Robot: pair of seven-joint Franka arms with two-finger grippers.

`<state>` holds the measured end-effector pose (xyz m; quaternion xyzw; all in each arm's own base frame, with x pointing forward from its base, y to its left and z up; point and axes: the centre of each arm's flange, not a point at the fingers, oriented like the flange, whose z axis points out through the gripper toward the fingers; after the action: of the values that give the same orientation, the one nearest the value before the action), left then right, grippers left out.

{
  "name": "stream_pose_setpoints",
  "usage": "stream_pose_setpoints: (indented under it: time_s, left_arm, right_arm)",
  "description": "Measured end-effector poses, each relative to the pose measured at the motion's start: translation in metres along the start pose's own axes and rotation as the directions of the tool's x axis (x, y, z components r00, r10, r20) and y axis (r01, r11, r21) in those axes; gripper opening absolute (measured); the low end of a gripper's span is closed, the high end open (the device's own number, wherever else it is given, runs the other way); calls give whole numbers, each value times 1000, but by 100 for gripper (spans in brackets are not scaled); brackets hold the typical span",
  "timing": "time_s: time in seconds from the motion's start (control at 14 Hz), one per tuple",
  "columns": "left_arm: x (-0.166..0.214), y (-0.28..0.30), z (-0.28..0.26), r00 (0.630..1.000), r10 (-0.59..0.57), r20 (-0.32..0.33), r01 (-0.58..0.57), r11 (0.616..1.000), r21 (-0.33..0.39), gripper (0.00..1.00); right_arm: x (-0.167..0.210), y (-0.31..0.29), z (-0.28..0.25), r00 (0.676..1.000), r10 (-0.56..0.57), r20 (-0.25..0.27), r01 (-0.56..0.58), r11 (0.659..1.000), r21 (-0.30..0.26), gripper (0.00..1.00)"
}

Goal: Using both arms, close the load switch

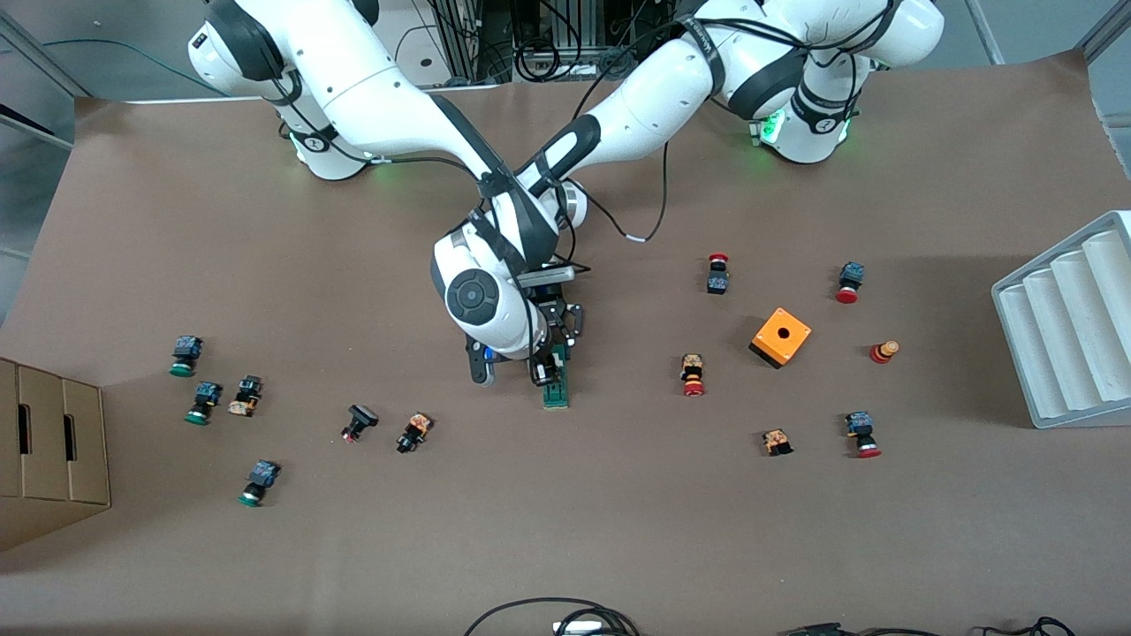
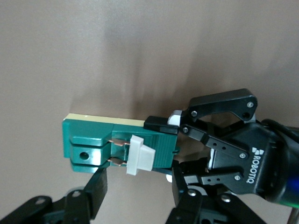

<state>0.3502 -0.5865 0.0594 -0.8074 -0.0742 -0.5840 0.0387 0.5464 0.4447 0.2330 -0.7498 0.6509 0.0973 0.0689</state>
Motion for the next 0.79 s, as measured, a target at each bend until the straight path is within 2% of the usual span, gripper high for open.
stream_pose_setpoints:
  time_s: [0.79]
  left_arm:
    - [0, 0, 0, 1000, 0, 0, 0, 1000, 0, 51]
  right_arm:
    - [7, 7, 14, 1000, 1, -4, -1, 1000, 19, 54]
